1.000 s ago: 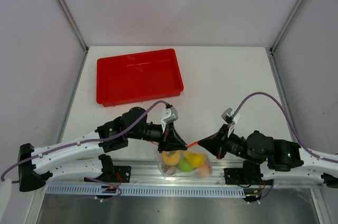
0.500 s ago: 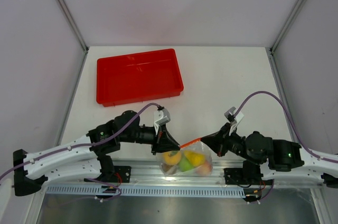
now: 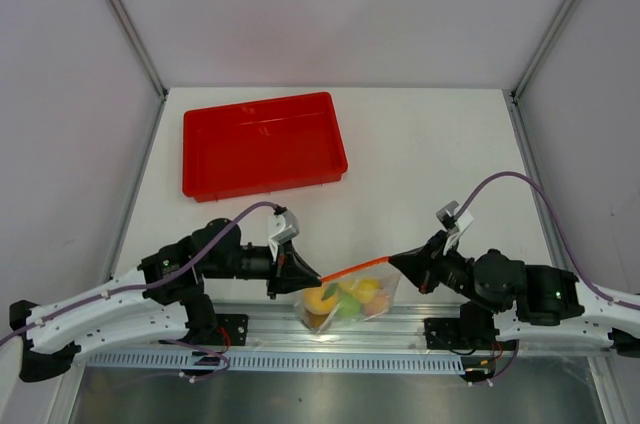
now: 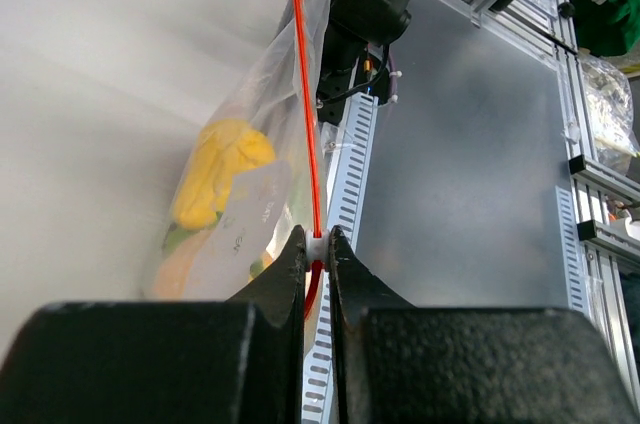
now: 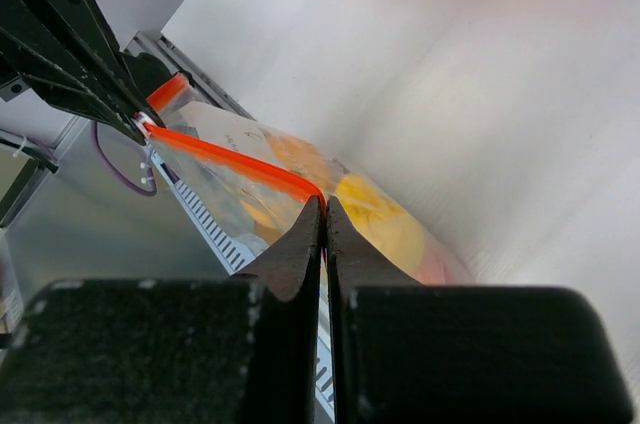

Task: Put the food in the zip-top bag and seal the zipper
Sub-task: Zip the zipper food storage bag at the center of the board.

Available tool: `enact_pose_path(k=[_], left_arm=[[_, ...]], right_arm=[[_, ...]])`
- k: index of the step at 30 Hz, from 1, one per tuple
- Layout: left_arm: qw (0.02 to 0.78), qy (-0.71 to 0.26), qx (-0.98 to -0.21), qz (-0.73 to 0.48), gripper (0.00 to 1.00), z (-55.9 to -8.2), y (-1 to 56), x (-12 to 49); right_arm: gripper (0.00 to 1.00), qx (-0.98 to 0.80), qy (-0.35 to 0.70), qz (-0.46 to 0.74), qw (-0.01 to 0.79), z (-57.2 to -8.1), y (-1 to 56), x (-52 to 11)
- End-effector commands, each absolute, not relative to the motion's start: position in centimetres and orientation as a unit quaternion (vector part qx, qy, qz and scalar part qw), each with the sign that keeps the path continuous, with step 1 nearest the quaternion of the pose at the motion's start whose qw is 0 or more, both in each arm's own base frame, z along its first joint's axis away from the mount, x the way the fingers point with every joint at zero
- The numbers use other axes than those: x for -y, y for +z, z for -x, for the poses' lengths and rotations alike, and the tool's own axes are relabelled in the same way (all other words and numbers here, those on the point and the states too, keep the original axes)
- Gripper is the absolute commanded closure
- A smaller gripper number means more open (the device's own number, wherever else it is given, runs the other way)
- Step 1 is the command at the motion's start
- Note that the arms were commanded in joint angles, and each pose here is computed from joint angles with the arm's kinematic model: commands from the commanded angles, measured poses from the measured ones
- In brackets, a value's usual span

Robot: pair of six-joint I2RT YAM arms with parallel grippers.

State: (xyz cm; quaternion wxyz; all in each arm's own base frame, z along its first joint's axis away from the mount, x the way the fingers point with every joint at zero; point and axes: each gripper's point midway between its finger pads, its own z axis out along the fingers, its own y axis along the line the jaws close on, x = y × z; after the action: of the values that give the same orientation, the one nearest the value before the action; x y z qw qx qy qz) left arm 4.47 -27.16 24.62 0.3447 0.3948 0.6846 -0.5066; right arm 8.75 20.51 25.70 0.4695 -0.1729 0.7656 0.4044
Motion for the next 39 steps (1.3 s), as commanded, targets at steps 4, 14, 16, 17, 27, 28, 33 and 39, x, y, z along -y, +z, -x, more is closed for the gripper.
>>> enact_pose_path(k=[4,14,16,17,27,28,33,39], left_arm=[[0.344,-0.489,-0.697,-0.396,0.99,-4.3,23.7,25.6],[0.352,-0.476,-0.709,-0.384,0.98,-4.3,23.4,24.1],[0.352,-0.470,-0.714,-0.381,0.97,-4.4,23.1,23.7],[0.355,-0.471,-0.713,-0.379,0.97,-4.3,23.3,23.5],[0.371,-0.450,-0.729,-0.358,0.94,-4.6,23.1,21.3],[0.376,-0.455,-0.726,-0.354,0.94,-4.5,23.4,21.1],[0.389,-0.452,-0.728,-0.337,0.93,-4.8,23.8,20.2],[0.411,-0.452,-0.724,-0.320,0.94,-5.1,24.6,19.3]], right_arm=[[1.00,-0.761,0.393,0.131,0.500,-10.1,27.6,-18.6],[1.00,-0.759,0.392,0.123,0.505,-10.3,27.9,-17.9],[1.00,-0.759,0.392,0.123,0.505,-10.3,27.9,-17.8],[1.00,-0.760,0.391,0.123,0.505,-10.3,27.8,-17.7],[1.00,-0.759,0.389,0.126,0.506,-10.3,27.5,-17.8],[1.00,-0.759,0.389,0.127,0.507,-10.4,27.5,-17.8],[1.00,-0.757,0.386,0.124,0.512,-10.5,27.7,-17.4],[1.00,-0.756,0.388,0.120,0.513,-10.5,27.8,-17.0]])
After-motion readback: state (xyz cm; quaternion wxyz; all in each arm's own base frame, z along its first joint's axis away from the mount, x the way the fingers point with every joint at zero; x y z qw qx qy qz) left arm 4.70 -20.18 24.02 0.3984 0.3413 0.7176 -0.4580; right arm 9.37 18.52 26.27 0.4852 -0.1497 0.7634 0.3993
